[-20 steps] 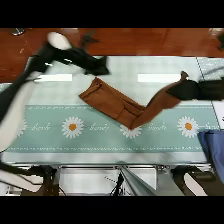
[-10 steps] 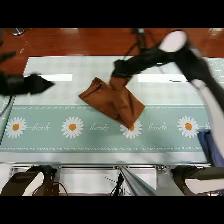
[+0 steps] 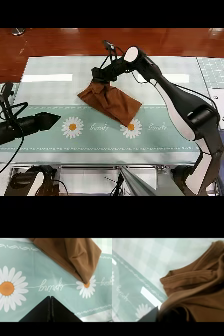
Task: Fold the shirts.
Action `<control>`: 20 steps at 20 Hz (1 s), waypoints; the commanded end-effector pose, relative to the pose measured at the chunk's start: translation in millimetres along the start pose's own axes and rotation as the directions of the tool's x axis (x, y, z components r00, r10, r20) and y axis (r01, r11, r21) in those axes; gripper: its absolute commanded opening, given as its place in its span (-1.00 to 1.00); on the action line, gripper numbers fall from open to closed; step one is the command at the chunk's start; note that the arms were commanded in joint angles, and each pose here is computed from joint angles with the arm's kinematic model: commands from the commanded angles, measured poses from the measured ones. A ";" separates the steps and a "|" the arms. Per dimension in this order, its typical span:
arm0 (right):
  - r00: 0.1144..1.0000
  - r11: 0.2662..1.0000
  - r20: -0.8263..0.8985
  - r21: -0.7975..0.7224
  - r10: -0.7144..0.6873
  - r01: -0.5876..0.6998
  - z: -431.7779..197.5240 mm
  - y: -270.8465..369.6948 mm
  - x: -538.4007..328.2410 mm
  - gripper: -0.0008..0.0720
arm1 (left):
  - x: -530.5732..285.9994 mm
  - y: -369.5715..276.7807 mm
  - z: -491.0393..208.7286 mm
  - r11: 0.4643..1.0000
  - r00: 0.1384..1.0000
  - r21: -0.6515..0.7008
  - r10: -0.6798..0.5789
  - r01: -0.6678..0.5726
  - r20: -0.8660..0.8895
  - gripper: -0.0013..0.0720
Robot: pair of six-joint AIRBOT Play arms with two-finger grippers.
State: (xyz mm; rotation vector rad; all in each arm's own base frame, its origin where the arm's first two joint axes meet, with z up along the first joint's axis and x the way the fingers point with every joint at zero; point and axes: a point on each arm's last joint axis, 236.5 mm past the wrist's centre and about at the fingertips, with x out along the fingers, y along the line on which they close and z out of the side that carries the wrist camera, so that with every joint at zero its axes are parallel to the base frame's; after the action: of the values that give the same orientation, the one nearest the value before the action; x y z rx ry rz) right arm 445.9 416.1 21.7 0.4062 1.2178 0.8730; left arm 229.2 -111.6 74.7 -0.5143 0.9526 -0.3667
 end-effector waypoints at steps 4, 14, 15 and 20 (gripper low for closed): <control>0.965 0.999 -0.262 -0.031 -0.027 0.020 -55.6 -15.1 -22.4 0.75 | 9.8 8.0 1.5 0.999 1.000 -0.041 -0.001 0.002 0.031 -0.91; 0.733 0.755 0.181 0.166 -0.656 0.634 -64.8 -126.4 -329.0 0.75 | 9.7 8.7 5.0 0.999 0.999 -0.040 0.002 0.000 0.046 -0.91; 0.704 0.743 0.240 0.254 -0.668 0.619 -84.8 -139.6 -326.8 0.75 | 9.7 8.7 5.0 0.999 0.999 -0.040 0.002 0.000 0.046 -0.91; 0.834 0.754 0.298 0.627 -0.464 0.196 -193.1 -168.6 -211.9 0.72 | 9.6 8.9 7.0 0.999 0.999 -0.041 0.003 0.000 0.055 -0.91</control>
State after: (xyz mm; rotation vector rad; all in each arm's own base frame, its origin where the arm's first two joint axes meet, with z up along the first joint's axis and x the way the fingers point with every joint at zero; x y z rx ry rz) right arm 339.9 101.2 29.2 0.4523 1.1104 0.1071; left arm 239.3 -108.5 66.0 -0.5570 0.9163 -0.3349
